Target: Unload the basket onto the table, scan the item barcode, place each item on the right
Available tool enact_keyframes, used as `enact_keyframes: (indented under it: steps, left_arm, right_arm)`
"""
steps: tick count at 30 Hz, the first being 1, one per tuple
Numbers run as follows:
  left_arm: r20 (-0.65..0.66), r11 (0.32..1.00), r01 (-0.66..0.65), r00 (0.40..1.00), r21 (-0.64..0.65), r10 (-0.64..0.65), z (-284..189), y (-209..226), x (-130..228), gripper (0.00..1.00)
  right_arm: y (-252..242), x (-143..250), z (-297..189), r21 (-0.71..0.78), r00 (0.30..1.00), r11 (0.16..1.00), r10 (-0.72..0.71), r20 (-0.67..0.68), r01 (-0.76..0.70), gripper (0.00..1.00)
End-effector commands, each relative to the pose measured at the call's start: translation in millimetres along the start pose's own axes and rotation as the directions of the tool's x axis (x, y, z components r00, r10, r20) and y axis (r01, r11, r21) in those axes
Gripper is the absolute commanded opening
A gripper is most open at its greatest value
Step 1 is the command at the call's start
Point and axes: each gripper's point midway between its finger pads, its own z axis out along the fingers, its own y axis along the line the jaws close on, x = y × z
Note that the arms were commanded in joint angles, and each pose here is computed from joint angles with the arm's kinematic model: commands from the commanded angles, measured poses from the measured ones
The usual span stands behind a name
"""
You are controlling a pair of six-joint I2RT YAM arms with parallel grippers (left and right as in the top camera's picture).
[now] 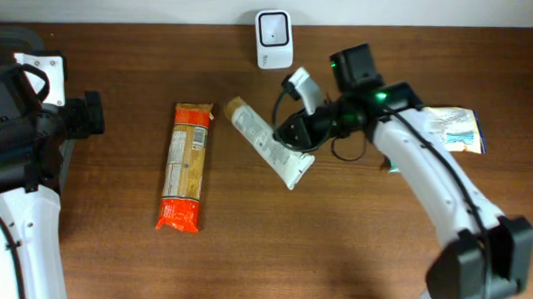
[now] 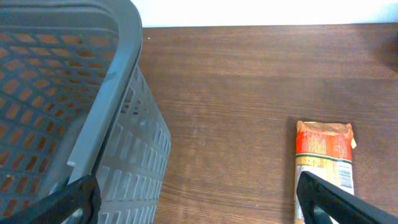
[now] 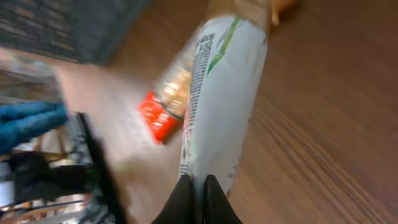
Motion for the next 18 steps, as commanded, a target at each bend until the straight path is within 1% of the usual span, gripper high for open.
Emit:
enact_keyframes:
  steps: [1,3,8,9,10,11,12,13,14,15,16,17,18]
  left_arm:
    - [0.013,1.0,-0.013,1.0,0.004,0.013,-2.5,0.7,-4.1,0.99]
    - [0.013,1.0,-0.013,1.0,0.004,0.013,-2.5,0.7,-4.1,0.99]
    - [0.013,1.0,-0.013,1.0,0.004,0.013,-2.5,0.7,-4.1,0.99]
    - [0.013,1.0,-0.013,1.0,0.004,0.013,-2.5,0.7,-4.1,0.99]
    - [0.013,1.0,-0.013,1.0,0.004,0.013,-2.5,0.7,-4.1,0.99]
    - [0.013,1.0,-0.013,1.0,0.004,0.013,-2.5,0.7,-4.1,0.99]
    - [0.013,1.0,-0.013,1.0,0.004,0.013,-2.5,0.7,-4.1,0.99]
    - [0.013,1.0,-0.013,1.0,0.004,0.013,-2.5,0.7,-4.1,0.99]
    - [0.013,1.0,-0.013,1.0,0.004,0.013,-2.5,0.7,-4.1,0.99]
    - [0.013,1.0,-0.013,1.0,0.004,0.013,-2.5,0.7,-4.1,0.99]
    - [0.013,1.0,-0.013,1.0,0.004,0.013,-2.5,0.7,-4.1,0.99]
    - [0.013,1.0,-0.013,1.0,0.004,0.013,-2.5,0.7,-4.1,0.99]
    - [0.013,1.0,-0.013,1.0,0.004,0.013,-2.5,0.7,-4.1,0.99]
  right_arm:
    - [-40.7,25.8,51.8,0.136,0.989,0.99,0.066,-0.133,-0.047,0.04]
    - [-61.9,36.6,72.5,0.205,0.98,0.977,0.093,-0.176,-0.055,0.04]
    - [-85.0,69.1,102.7,0.255,0.948,0.965,0.139,-0.286,-0.064,0.04]
    - [-89.2,70.1,101.2,0.277,0.947,0.959,0.14,-0.29,-0.057,0.1]
    - [-95.7,68.3,95.5,0.31,0.948,0.95,0.14,-0.287,-0.047,0.24]
    - [-100.3,62.8,87.1,0.324,0.949,0.945,0.138,-0.283,-0.04,0.41]
    - [-104.1,53.0,73.6,0.326,0.953,0.945,0.122,-0.279,-0.026,0.49]
    - [-108.3,44.0,60.3,0.329,0.956,0.944,0.11,-0.271,-0.015,0.6]
    - [-113.9,36.4,46.5,0.331,0.96,0.944,0.098,-0.262,-0.006,0.79]
    - [-120.1,32.9,37.0,0.325,0.963,0.946,0.073,-0.259,0.015,0.93]
    - [-124.2,32.7,32.1,0.287,0.965,0.956,0.013,-0.263,0.065,0.99]
    - [-122.2,35.5,36.6,0.19,0.961,0.973,-0.075,-0.268,0.129,0.99]
    - [-123.9,39.4,43.0,0.149,0.955,0.977,-0.106,-0.276,0.151,0.99]
